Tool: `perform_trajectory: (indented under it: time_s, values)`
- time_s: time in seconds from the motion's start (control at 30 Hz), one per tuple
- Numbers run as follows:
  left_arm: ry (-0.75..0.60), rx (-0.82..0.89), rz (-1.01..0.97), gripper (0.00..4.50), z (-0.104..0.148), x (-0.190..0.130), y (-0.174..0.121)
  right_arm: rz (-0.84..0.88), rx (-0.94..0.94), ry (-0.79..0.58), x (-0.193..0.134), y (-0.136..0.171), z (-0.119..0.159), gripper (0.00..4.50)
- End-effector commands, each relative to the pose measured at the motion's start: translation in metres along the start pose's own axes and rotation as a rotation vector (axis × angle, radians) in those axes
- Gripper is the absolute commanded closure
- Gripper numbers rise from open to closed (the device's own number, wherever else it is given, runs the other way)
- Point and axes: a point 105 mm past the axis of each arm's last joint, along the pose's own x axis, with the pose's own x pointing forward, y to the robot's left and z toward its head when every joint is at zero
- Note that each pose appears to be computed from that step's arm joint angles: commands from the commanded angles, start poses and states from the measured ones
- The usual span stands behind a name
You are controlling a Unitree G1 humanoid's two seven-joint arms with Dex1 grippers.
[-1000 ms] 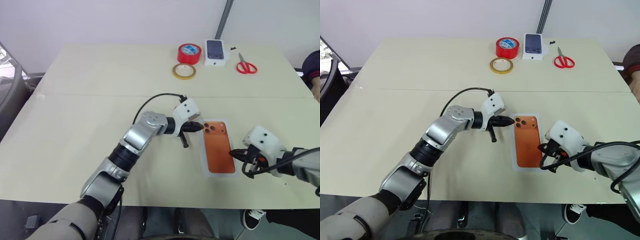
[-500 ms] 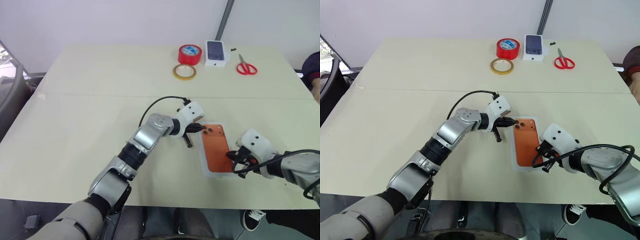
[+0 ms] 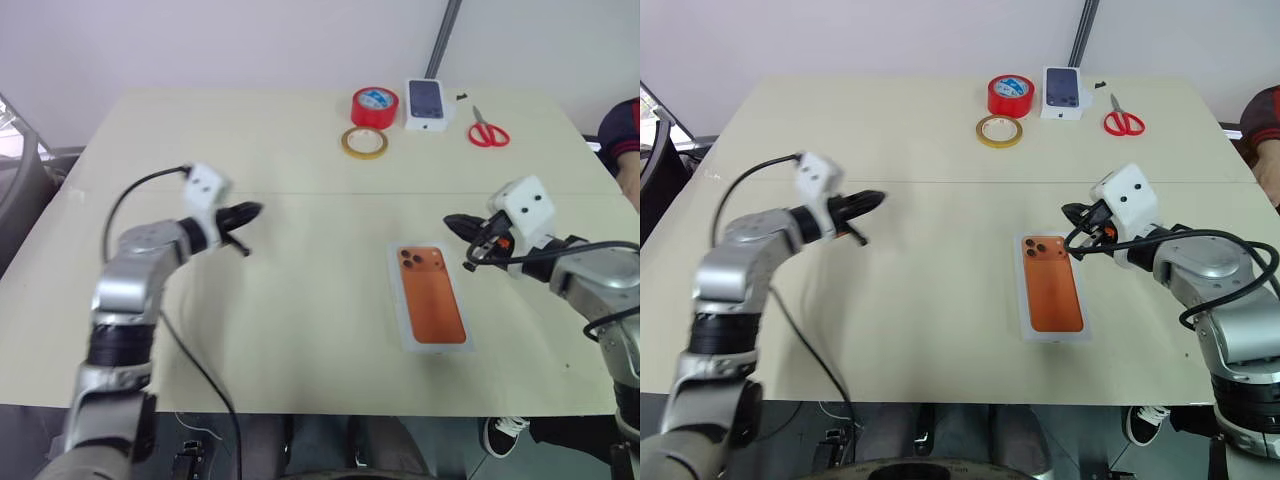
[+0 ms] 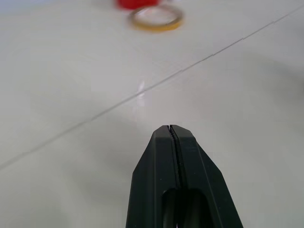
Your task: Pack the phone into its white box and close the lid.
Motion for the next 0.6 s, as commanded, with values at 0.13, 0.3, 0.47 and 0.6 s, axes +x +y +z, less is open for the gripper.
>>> perform_trajectory:
  time_s: [0.13, 0.3, 0.47, 0.6]
  values:
    - [-0.003, 0.000, 0.076, 4.50, -0.007, -0.051, 0.032, -0.017, 0.024, -0.059, -0.007, -0.014, 0.002, 4.45]
    - [0.034, -0.028, 0.178, 4.50, -0.027, -0.073, 0.054, 0.007, 0.047, -0.059, -0.008, -0.014, -0.008, 4.45]
    - [0.037, -0.029, 0.196, 4.50, -0.028, -0.080, 0.054, 0.024, 0.062, -0.077, -0.002, -0.008, -0.009, 4.45]
    - [0.029, -0.035, 0.200, 4.50, -0.026, -0.080, 0.052, 0.033, 0.069, -0.098, 0.003, -0.002, -0.008, 4.45]
